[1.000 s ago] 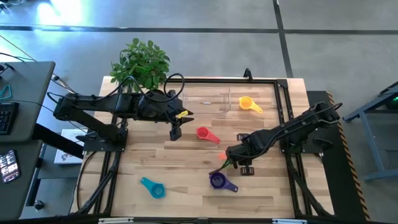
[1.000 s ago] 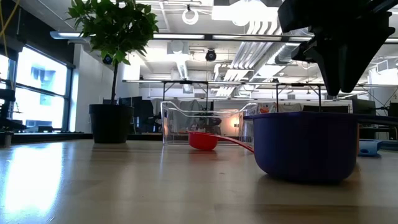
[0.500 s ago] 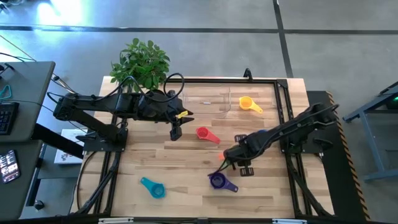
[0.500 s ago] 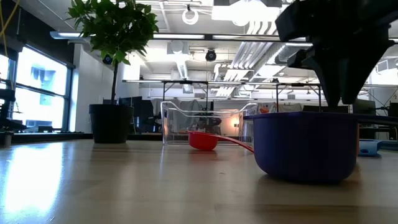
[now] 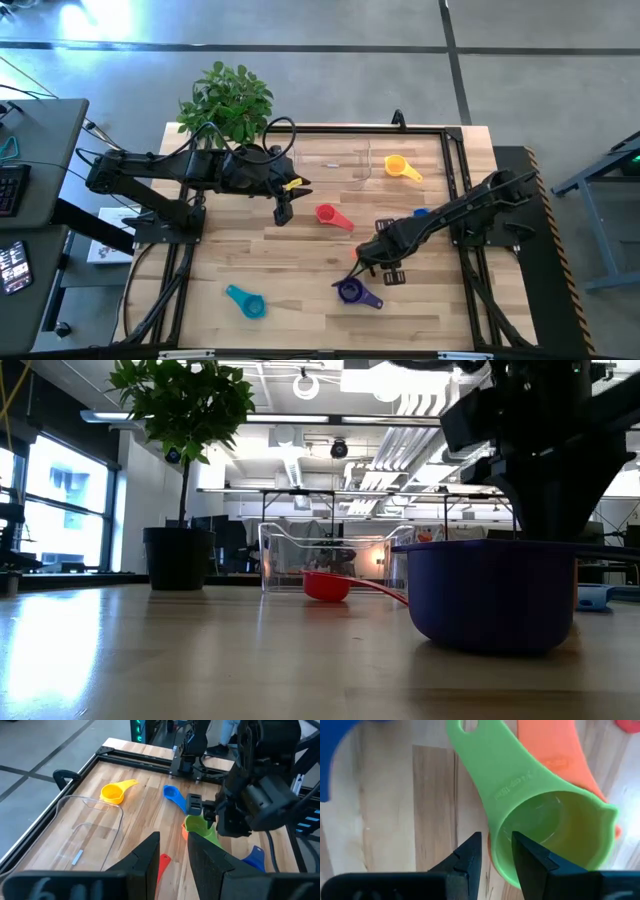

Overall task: Nest measuring cups in basket
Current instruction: Stack the green measuring cup on top of the orange measuring cup

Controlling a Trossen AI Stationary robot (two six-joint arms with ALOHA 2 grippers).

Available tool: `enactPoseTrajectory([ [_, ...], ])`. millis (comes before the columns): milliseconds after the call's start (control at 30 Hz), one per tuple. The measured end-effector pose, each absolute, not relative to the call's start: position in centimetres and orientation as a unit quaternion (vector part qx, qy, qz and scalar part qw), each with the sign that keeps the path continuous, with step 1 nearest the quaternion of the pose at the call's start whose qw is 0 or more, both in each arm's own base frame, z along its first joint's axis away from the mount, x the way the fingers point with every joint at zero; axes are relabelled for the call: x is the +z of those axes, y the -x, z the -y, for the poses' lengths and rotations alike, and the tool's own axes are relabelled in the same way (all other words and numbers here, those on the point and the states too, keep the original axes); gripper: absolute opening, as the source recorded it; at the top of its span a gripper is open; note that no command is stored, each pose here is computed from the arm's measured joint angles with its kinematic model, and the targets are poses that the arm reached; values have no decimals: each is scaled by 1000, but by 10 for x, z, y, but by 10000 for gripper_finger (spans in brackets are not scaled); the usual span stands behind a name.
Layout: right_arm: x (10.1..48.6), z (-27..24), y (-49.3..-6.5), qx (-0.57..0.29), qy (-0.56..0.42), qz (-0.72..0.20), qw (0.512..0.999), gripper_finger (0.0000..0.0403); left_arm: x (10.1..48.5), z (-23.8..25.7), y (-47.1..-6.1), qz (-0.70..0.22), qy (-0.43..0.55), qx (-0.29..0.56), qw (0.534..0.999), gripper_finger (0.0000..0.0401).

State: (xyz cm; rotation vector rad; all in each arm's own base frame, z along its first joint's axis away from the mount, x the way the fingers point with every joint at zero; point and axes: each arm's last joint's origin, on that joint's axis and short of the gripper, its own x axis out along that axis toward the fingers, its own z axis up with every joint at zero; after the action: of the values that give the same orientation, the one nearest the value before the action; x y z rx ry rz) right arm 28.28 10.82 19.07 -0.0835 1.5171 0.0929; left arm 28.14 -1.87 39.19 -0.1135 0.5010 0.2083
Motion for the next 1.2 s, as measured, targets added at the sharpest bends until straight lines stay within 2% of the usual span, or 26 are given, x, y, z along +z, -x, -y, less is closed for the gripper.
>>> enactPoseTrajectory([
  [267, 182, -109, -285, 25, 37, -699, 714, 89, 392, 19, -281, -247, 56, 103, 962, 90],
  [433, 182, -108, -284, 27, 44, -704, 708, 23, 392, 19, -281, -247, 56, 103, 962, 90],
  [500, 182, -108, -283, 36, 55, -705, 706, 10, 392, 19, -281, -247, 56, 103, 962, 90],
  [633, 182, -107, -280, 67, 94, -712, 693, 19, 392, 19, -281, -247, 56, 103, 962, 90],
  [767, 182, -111, -273, 122, 153, -721, 665, 6, 392, 19, -281, -247, 56, 103, 962, 90],
  [1033, 183, -141, -256, 233, 242, -707, 623, 5, 392, 19, -281, -247, 56, 103, 962, 90],
  [1200, 183, -157, -247, 256, 239, -704, 618, 8, 392, 19, -281, -248, 56, 103, 962, 90],
])
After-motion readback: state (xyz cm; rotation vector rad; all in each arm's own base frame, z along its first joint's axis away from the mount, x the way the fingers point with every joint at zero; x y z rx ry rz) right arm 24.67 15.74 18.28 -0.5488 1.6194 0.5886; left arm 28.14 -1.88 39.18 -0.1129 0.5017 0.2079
